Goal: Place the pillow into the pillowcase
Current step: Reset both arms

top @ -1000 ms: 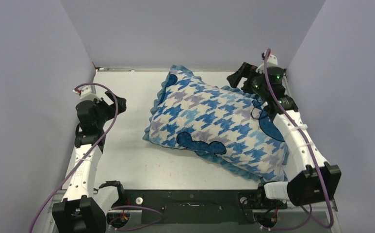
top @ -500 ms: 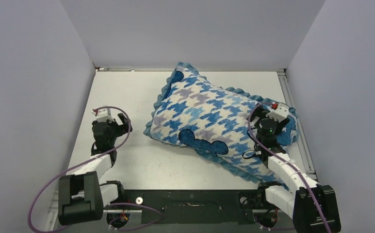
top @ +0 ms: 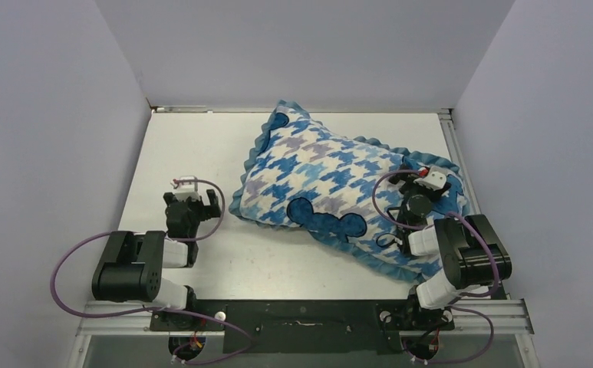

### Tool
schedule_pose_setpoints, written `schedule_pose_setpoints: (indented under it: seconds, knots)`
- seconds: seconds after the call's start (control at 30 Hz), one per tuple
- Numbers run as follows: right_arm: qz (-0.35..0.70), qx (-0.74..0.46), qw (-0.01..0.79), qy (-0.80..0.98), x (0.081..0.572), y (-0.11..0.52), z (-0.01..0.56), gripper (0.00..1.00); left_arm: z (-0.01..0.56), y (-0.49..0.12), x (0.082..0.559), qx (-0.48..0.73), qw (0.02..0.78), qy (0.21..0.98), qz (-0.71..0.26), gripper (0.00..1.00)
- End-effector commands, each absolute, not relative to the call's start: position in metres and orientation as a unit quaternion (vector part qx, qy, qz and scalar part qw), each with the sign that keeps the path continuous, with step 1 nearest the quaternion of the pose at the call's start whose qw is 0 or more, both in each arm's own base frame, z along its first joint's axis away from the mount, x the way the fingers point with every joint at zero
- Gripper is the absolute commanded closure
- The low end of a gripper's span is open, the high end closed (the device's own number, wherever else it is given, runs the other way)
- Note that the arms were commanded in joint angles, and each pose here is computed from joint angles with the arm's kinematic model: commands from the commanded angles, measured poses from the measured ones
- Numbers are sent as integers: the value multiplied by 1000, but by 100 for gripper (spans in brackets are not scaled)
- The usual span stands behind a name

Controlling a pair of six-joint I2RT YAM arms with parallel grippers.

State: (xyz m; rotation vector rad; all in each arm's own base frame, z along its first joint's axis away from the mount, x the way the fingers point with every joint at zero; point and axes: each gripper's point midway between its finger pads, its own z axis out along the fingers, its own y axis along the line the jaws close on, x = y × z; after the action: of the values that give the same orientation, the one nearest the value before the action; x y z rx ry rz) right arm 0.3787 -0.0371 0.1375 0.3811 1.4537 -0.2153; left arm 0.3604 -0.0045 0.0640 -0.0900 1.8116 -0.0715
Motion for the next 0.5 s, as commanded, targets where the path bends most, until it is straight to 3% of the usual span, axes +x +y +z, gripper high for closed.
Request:
schedule_pose_setpoints:
  seconds: [0.0,0.47]
  knots:
    - [-117,121,648,743,369,-34,74,10,102,17,362,-100,683,723,21,4]
    - [-123,121,650,740,368,-36,76,10,99,-7,375,-33,670,741,12,4]
